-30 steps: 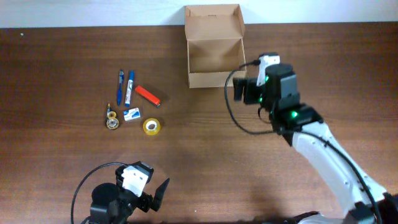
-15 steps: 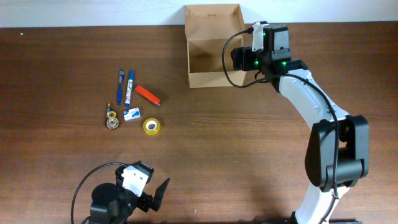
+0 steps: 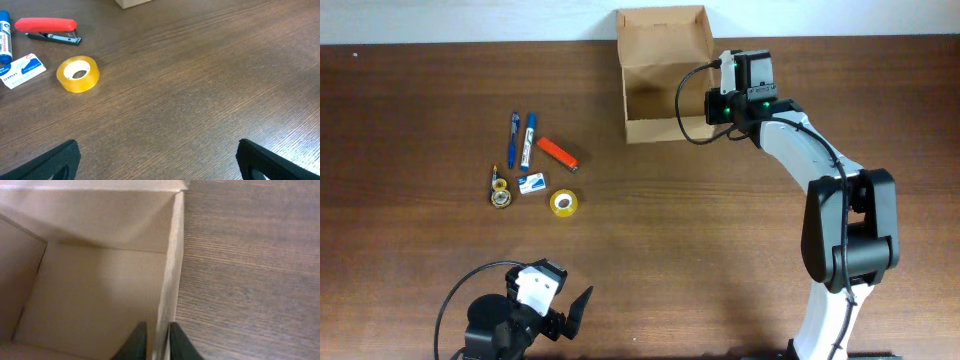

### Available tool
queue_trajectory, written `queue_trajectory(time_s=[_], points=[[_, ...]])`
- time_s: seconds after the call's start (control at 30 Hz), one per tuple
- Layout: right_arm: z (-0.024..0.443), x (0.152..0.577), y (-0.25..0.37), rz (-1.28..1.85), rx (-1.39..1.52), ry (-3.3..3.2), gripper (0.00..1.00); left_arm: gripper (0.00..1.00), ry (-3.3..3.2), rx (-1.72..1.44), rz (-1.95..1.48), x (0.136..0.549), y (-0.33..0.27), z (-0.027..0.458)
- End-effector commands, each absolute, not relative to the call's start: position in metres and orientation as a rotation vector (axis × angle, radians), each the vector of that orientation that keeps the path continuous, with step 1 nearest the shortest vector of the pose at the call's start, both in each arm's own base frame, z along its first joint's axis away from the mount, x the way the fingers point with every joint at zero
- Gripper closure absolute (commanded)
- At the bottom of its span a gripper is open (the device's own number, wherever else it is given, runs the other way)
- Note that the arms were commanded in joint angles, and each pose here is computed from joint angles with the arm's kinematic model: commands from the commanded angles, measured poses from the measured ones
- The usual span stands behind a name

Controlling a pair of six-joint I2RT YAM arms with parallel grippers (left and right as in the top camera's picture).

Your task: Pack container

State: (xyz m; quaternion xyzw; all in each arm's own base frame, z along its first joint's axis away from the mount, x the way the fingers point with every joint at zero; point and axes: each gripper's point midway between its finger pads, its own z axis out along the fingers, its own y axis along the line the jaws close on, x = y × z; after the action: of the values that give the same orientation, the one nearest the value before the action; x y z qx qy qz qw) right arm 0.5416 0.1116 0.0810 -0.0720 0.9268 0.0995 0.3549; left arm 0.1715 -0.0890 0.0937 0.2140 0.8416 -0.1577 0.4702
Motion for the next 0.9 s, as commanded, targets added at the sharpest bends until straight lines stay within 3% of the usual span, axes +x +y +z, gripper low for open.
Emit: queue_trajectory(time_s=[0.0, 0.23, 0.5, 0.7, 0.87], points=[[0.087, 0.547, 0.111, 0.248, -0.182, 2.38, 0.96, 0.0, 2.072, 0.516, -0.393, 0.172, -0.089, 0.089], [0.133, 0.525, 0.121, 0.294, -0.102, 2.418, 0.96, 0.0, 2.072, 0.516, -0.393, 0.172, -0.089, 0.089], [0.204, 0.437, 0.149, 0.181, -0.009, 2.506, 0.96, 0.0, 2.072, 0.516, -0.393, 0.172, -0.089, 0.089], [0.193, 0.367, 0.181, 0.166, -0.128, 2.684, 0.96, 0.0, 2.072, 0.516, -0.393, 0.172, -0.089, 0.089], [0.181, 0.329, 0.16, 0.174, -0.124, 2.663, 0.96, 0.0, 2.072, 0.516, -0.393, 0.172, -0.089, 0.089]])
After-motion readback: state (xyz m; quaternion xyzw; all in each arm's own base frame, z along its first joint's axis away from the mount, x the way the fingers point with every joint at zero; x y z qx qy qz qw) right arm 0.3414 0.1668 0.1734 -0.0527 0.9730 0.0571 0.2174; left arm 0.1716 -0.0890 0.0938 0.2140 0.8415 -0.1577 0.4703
